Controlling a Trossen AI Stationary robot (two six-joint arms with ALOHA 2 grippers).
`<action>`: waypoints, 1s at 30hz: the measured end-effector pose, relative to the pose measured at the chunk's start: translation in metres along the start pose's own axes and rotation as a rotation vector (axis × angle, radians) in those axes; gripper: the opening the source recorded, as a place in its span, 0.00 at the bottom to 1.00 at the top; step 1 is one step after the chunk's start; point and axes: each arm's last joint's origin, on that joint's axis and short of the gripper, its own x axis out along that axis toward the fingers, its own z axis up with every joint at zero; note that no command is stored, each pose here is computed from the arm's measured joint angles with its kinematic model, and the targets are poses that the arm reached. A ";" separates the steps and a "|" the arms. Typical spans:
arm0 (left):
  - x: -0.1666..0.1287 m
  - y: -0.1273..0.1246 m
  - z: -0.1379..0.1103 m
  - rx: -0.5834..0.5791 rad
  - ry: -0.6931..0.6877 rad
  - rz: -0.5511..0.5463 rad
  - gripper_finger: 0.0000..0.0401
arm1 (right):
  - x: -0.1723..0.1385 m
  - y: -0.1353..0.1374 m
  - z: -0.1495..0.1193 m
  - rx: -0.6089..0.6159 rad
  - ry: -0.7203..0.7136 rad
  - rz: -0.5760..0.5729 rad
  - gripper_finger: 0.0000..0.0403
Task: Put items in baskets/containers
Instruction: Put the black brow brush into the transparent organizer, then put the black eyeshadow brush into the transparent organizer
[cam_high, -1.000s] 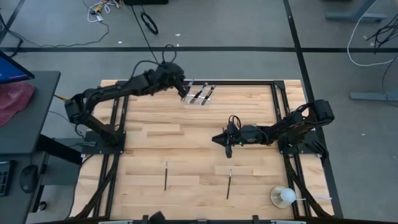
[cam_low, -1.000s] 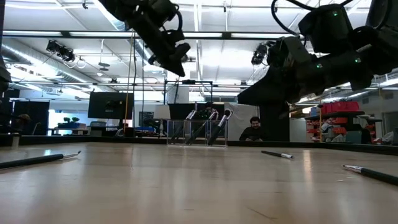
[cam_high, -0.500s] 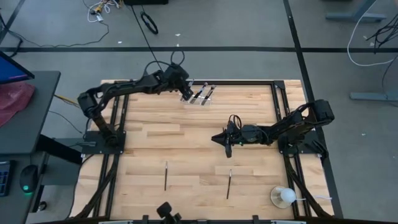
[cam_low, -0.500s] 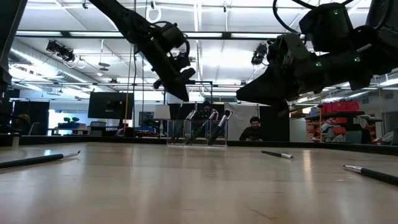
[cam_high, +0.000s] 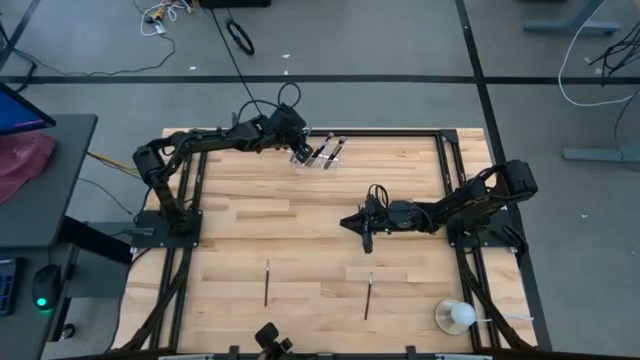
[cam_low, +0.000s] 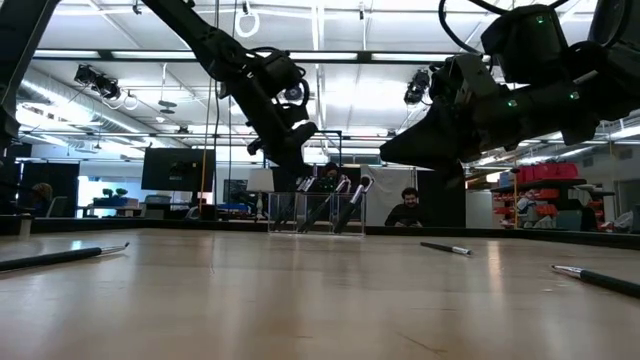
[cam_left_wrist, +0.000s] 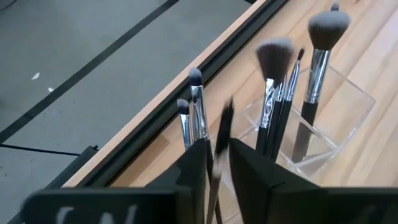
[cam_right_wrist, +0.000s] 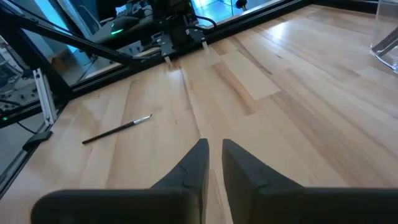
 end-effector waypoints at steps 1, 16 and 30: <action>0.000 0.000 0.000 -0.001 0.000 0.001 0.22 | 0.000 0.000 0.000 0.000 0.001 0.000 0.11; -0.046 -0.006 0.014 0.096 -0.054 0.027 0.42 | 0.000 0.000 0.001 -0.049 -0.007 0.003 0.11; -0.109 -0.137 -0.018 0.318 -0.095 -0.198 0.30 | -0.002 0.027 0.001 -0.122 0.122 0.253 0.20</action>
